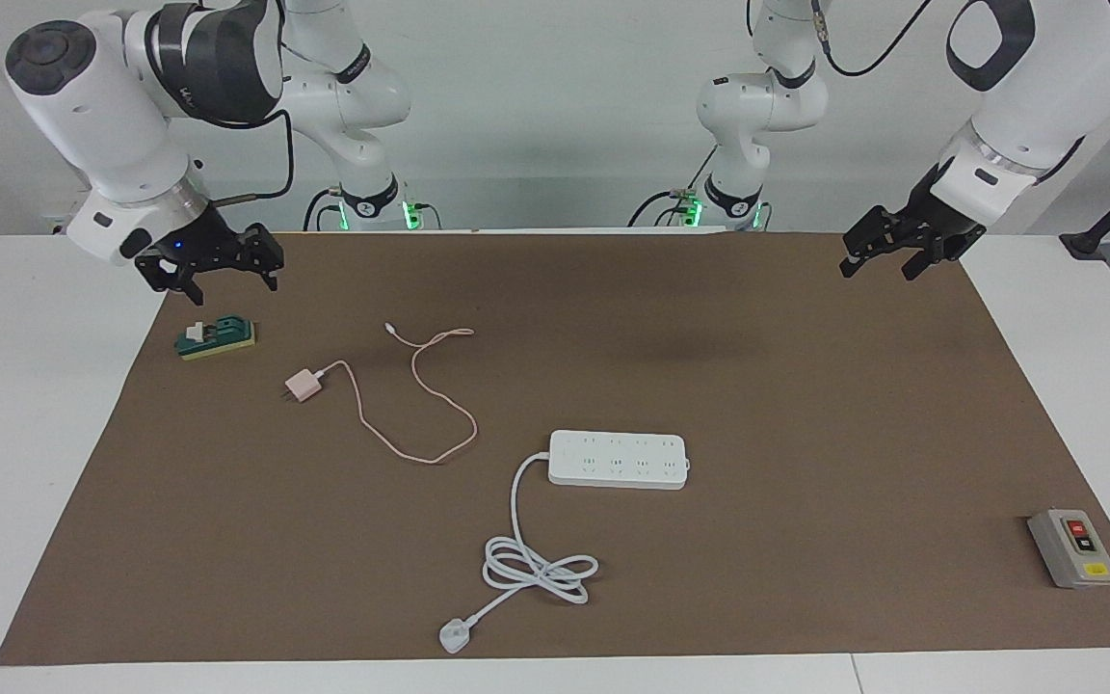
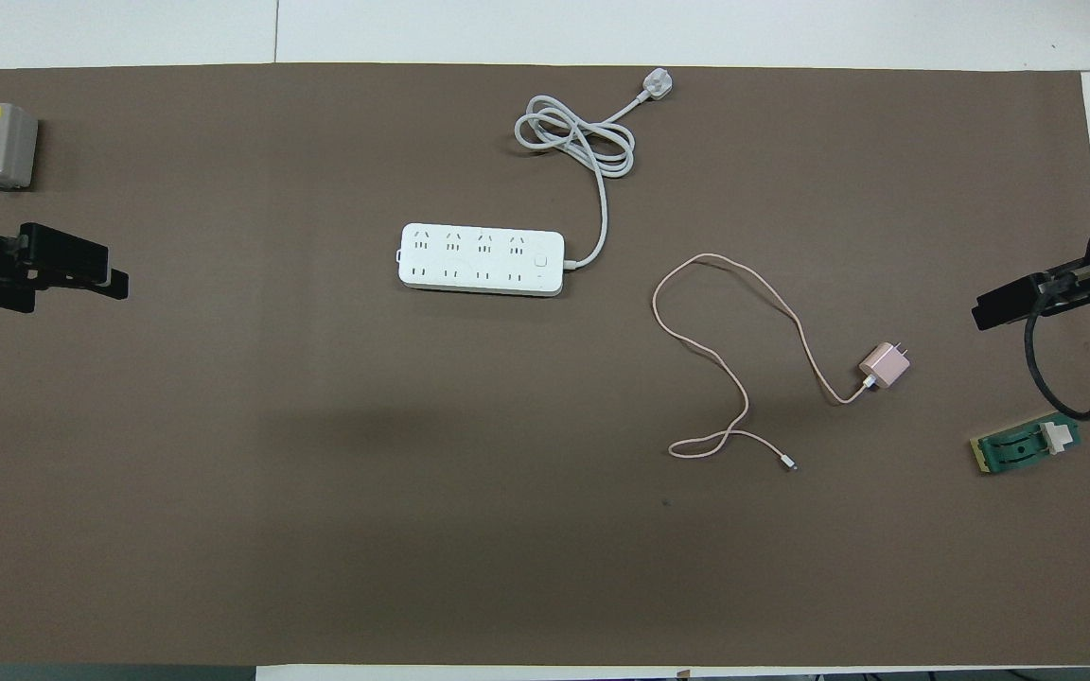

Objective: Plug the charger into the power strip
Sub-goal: 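Move the left gripper forward toward the white power strip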

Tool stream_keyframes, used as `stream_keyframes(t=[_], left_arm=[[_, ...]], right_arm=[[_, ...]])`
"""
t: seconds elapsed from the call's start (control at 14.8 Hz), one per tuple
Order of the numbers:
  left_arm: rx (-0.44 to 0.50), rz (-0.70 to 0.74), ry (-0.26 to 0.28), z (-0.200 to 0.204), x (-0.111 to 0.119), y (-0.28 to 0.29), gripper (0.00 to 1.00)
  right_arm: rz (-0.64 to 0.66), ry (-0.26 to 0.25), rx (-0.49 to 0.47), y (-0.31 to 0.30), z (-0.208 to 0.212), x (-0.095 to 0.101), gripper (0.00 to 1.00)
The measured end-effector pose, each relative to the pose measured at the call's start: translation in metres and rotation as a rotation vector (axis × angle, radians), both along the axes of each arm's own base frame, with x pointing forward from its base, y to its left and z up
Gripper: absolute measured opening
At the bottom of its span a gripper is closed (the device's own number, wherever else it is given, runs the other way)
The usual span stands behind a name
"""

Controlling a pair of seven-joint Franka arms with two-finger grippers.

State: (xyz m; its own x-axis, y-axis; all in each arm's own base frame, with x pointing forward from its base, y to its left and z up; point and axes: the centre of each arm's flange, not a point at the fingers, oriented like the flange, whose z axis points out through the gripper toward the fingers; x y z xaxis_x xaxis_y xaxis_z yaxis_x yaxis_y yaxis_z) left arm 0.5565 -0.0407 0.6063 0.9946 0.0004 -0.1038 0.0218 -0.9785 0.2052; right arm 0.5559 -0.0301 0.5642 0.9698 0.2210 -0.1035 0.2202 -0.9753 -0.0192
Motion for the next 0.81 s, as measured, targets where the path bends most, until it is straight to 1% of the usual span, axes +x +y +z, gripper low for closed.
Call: stream_keyframes(t=[0.14,0.27,0.34,0.41,0.47,0.61,0.68,0.81], left_arm=[[-0.086,0.04,0.047,-0.006,0.001,-0.011,1.0],[-0.133,0.11,0.071,-0.003,0.002,-0.017,1.0],[-0.148,0.12,0.076,0.0,0.001,-0.02,1.0],[-0.172,0.116,0.077,0.004,0.0,-0.024,1.0],[-0.227,0.112,0.076,0.01,0.0,-0.03,1.0],[-0.39,0.105,0.067,0.022,0.003,-0.045,1.0],[-0.463,0.092,0.048,0.024,0.007,-0.05,1.0],[-0.558,0.059,0.033,0.009,0.021,-0.052,1.0]], right_arm=[[0.0,0.002,0.0,0.0,-0.001,0.0,1.0],[0.0,0.003,0.0,0.0,-0.001,0.0,1.0],[0.0,0.003,0.0,0.0,-0.001,0.0,1.0],[0.001,0.004,0.0,0.0,-0.002,0.0,1.0],[0.007,0.004,0.001,0.0,-0.002,0.0,1.0],[0.053,0.005,0.006,0.0,-0.002,0.0,1.0],[0.084,0.006,0.009,0.0,-0.003,-0.001,1.0],[0.117,0.008,0.013,0.0,-0.004,-0.001,1.0]])
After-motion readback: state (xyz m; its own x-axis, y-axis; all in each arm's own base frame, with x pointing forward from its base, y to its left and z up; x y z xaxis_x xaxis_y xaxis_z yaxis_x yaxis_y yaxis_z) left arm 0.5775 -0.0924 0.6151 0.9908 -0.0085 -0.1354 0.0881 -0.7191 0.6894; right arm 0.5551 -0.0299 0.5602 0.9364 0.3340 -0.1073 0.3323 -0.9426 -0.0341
